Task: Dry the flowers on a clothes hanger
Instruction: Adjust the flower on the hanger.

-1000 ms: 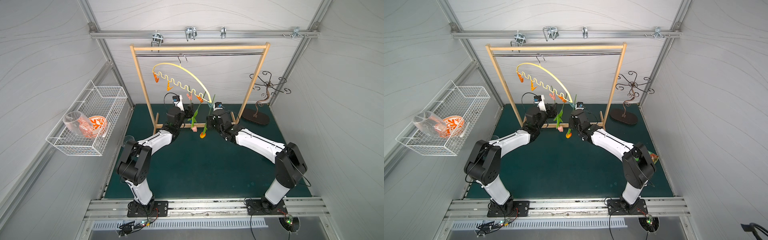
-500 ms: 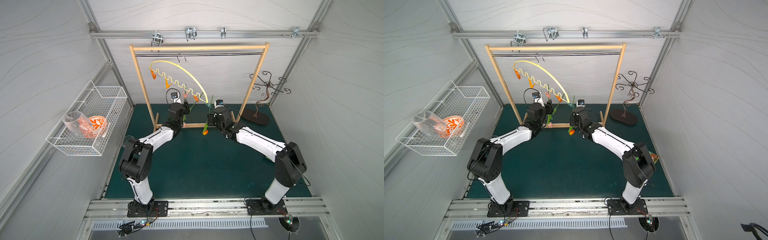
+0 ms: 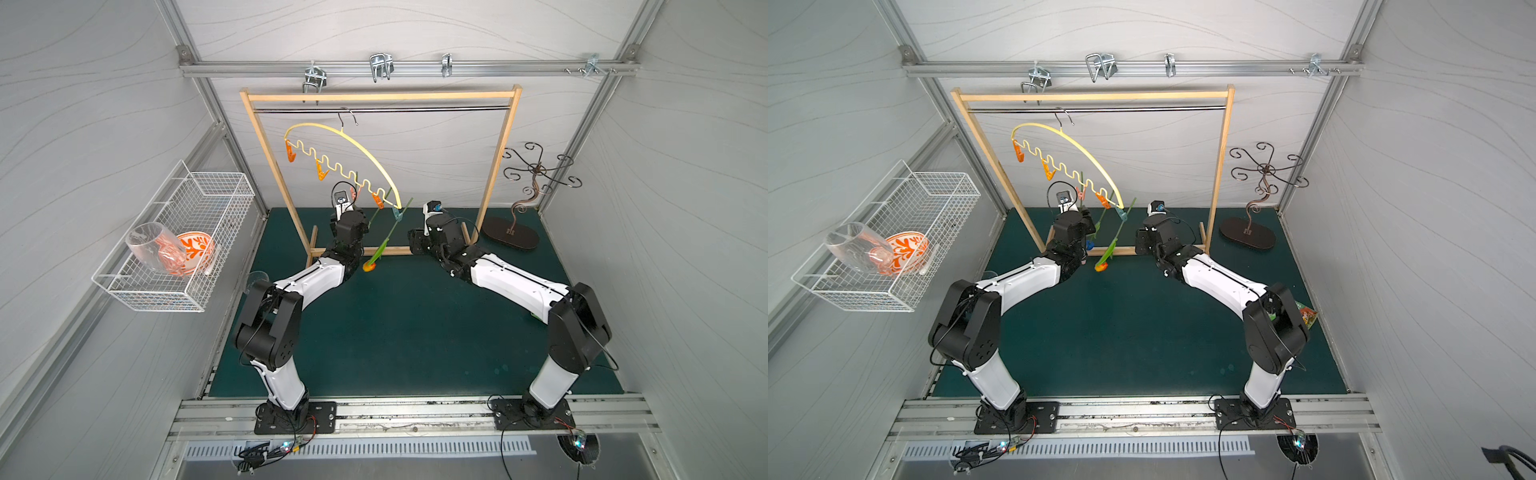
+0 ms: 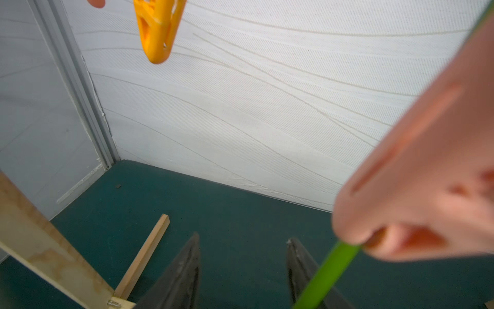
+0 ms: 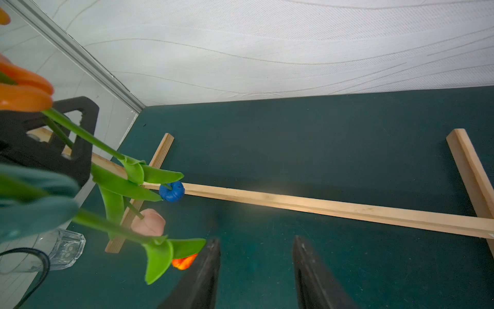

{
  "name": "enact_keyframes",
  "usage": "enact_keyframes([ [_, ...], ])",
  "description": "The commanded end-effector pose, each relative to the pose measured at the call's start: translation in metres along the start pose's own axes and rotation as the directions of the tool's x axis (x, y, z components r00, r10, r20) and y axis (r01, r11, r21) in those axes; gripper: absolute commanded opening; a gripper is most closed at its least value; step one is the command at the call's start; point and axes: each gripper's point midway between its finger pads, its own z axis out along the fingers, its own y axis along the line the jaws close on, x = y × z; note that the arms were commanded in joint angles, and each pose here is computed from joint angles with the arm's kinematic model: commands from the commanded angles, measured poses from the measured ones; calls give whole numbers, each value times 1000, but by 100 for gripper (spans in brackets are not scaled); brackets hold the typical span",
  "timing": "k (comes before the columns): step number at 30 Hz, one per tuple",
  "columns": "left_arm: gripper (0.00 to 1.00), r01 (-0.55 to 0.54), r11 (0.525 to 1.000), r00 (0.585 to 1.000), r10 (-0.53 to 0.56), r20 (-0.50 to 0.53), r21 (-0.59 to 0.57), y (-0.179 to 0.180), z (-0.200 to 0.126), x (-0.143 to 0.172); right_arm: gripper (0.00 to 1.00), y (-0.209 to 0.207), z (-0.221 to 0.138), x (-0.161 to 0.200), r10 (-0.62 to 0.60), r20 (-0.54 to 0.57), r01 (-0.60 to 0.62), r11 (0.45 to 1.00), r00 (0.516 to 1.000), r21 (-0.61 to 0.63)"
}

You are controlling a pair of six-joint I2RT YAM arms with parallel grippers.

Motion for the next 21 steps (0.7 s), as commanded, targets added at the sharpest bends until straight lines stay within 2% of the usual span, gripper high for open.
enact_keyframes([
  [1,53,12,999,996,-8,86,-41,6,-7,-39,48,8,-1,-3,4,12,-4,1000,1000,-19],
  [6,50,-73,986,995,83,62,-151,18,0,-35,49,5,-6,-7,0,23,0,1000,1000,-8],
  [10,51,-63,979,996,73,43,-193,29,3,-22,49,4,-8,-6,-10,23,10,1000,1000,-1],
  [14,54,-12,986,1000,8,-27,-166,35,11,-1,49,1,-9,-4,-19,21,19,1000,1000,8],
  [17,62,6,995,1000,-9,-21,-104,25,10,-1,49,0,-11,-5,-29,24,29,999,999,12],
  [21,72,55,998,998,-54,32,-23,10,-2,-19,49,3,-16,-4,-32,18,32,999,999,-12],
])
